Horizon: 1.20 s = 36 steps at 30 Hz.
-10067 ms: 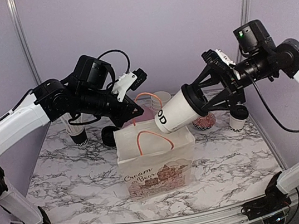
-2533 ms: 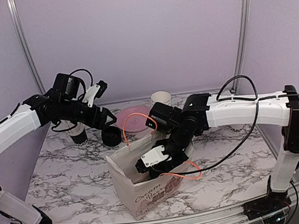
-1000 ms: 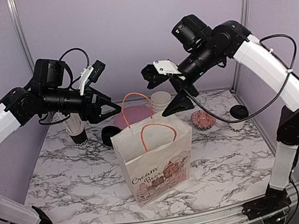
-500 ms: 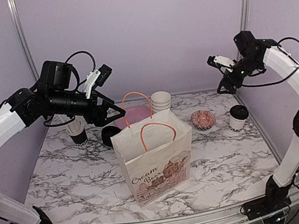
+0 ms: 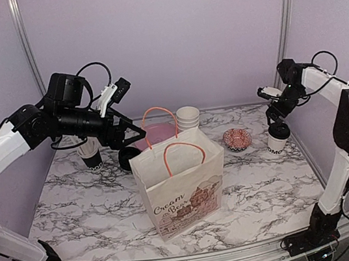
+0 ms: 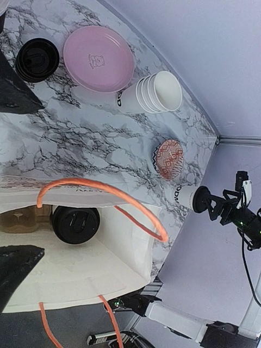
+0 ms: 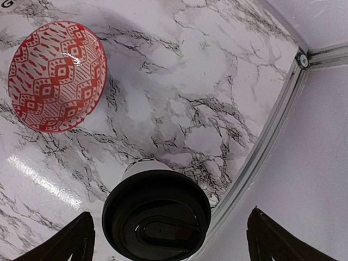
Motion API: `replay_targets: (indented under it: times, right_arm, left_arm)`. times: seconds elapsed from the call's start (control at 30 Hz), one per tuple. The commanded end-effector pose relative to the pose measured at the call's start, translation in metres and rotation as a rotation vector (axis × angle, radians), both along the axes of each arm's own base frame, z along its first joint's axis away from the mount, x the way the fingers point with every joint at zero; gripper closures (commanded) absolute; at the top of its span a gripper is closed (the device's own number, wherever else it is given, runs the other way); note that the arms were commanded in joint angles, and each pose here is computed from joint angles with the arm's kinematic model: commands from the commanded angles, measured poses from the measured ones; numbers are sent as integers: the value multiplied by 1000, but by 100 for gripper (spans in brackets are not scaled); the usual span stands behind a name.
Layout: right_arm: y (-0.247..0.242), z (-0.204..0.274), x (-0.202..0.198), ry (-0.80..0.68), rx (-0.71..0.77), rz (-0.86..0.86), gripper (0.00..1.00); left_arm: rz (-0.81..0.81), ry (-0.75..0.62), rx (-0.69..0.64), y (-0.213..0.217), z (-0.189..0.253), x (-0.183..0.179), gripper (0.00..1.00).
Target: Pack the takeout coffee
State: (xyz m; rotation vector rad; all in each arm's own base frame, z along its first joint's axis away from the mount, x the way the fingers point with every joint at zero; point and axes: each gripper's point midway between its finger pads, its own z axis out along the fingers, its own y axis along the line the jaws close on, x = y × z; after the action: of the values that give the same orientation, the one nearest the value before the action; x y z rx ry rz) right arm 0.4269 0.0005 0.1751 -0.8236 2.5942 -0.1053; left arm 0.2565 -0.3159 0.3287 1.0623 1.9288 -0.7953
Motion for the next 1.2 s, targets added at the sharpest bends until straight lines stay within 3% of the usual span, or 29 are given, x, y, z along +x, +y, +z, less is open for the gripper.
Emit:
replay_targets:
  times: [0.0, 0.4, 0.7, 0.9, 1.17]
  right_arm:
    - [-20, -4, 11, -4, -18, -79, 5]
    - [-23, -27, -2, 98, 67, -104, 17]
    - [-16, -25, -13, 117, 108, -100, 10]
    - [-17, -29, -18, 132, 112, -108, 12]
    - [-23, -34, -21, 156, 136, -128, 23]
  left_arm:
    - [-30, 2, -35, -1, 7, -12, 16]
    - [-41, 17, -22, -6, -1, -11, 17]
    - [-50, 9, -31, -6, 3, -13, 17]
    - [-48, 16, -25, -8, 1, -11, 17]
    - [-51, 21, -26, -9, 0, -12, 17]
